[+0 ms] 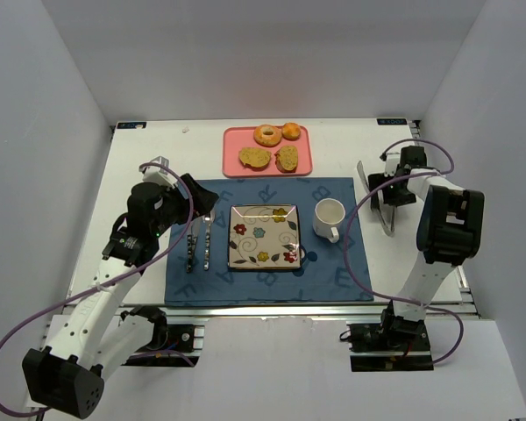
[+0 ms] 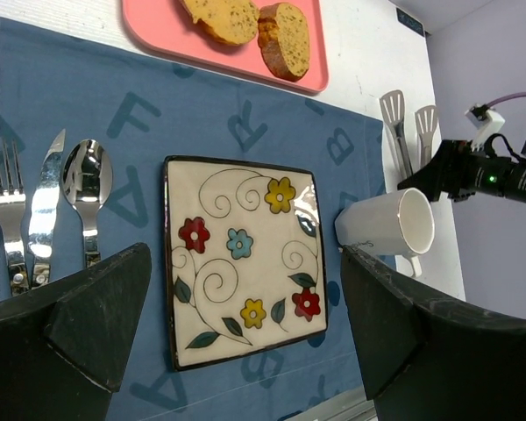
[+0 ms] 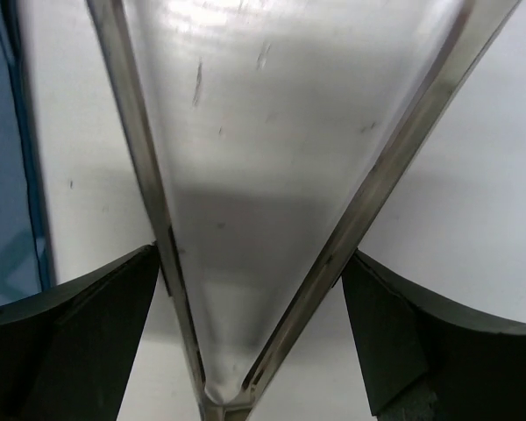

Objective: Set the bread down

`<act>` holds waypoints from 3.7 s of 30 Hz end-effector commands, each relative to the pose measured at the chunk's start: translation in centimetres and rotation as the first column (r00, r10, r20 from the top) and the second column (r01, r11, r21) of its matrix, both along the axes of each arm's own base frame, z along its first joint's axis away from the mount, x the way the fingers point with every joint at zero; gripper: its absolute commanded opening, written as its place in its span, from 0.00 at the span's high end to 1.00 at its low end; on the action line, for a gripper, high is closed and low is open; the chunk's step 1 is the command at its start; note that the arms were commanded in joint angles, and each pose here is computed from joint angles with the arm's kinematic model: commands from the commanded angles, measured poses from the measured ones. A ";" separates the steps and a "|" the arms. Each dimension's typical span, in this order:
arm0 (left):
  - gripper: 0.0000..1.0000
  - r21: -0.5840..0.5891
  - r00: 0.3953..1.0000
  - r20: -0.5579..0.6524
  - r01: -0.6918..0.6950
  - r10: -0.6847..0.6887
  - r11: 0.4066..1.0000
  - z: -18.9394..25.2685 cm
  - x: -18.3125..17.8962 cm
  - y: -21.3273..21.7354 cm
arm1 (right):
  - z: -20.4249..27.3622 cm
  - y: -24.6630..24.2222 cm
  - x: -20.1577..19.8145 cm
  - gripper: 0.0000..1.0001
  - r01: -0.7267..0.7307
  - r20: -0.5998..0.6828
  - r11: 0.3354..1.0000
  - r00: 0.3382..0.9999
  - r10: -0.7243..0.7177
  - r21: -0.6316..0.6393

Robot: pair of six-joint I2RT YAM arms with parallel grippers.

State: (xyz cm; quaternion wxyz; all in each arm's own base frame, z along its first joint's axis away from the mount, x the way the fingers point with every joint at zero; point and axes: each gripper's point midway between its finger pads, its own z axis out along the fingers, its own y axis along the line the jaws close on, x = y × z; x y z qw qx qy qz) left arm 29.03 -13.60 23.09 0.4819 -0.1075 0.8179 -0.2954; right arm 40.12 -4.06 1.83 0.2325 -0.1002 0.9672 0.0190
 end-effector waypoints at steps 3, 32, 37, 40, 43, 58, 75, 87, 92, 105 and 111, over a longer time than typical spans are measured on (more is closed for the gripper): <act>0.02 -0.005 0.999 0.025 -0.022 0.022 1.000 1.7 0.1 0.4 | 0.5 -0.9 3.5 0.13 0.054 0.059 0.999 0.997 -0.054 -0.005; 0.02 -0.020 0.998 0.062 -0.003 0.004 1.000 3.3 -0.2 0.1 | 20.8 9.1 7.1 0.51 -0.237 0.453 0.954 0.882 0.132 0.185; 0.02 -0.015 0.998 0.061 -0.018 0.019 1.000 3.2 -0.7 0.6 | 22.1 13.1 8.3 0.50 -0.321 0.478 0.929 0.855 0.201 0.184; 0.02 -0.018 0.998 0.062 -0.031 0.032 0.999 3.3 -1.1 0.9 | 22.8 15.0 9.1 0.50 -0.358 0.493 0.916 0.839 0.229 0.184; 0.02 -0.021 0.997 0.062 -0.043 0.044 0.999 3.5 -1.4 1.2 | 22.9 17.0 9.6 0.49 -0.394 0.498 0.901 0.827 0.260 0.184; 0.02 -0.014 0.997 0.047 -0.067 0.068 0.998 3.6 -2.1 1.7 | 18.4 23.0 11.7 0.49 -0.428 0.433 0.860 0.855 0.286 0.276; 0.02 -0.046 0.995 0.039 -0.090 0.091 0.995 3.9 -2.2 1.9 | 11.9 22.1 11.5 0.51 -0.338 0.286 0.883 0.925 0.249 0.325; 0.02 -0.044 0.996 0.030 -0.079 0.081 0.996 3.8 -1.9 1.6 | 8.7 21.6 11.8 0.50 -0.306 0.224 0.883 0.945 0.237 0.357; 0.02 -0.045 0.996 0.032 -0.084 0.086 0.995 4.0 -1.9 1.6 | 7.8 21.9 11.7 0.51 -0.304 0.203 0.873 0.949 0.242 0.382; 0.02 -0.058 0.996 0.040 -0.084 0.086 0.995 4.3 -1.9 1.6 | 9.3 22.4 10.7 0.70 -0.310 0.197 0.823 0.950 0.244 0.475; 0.02 -0.065 0.996 0.045 -0.080 0.083 0.995 4.3 -2.0 1.5 | 12.7 22.4 10.6 0.74 -0.309 0.237 0.792 0.948 0.212 0.527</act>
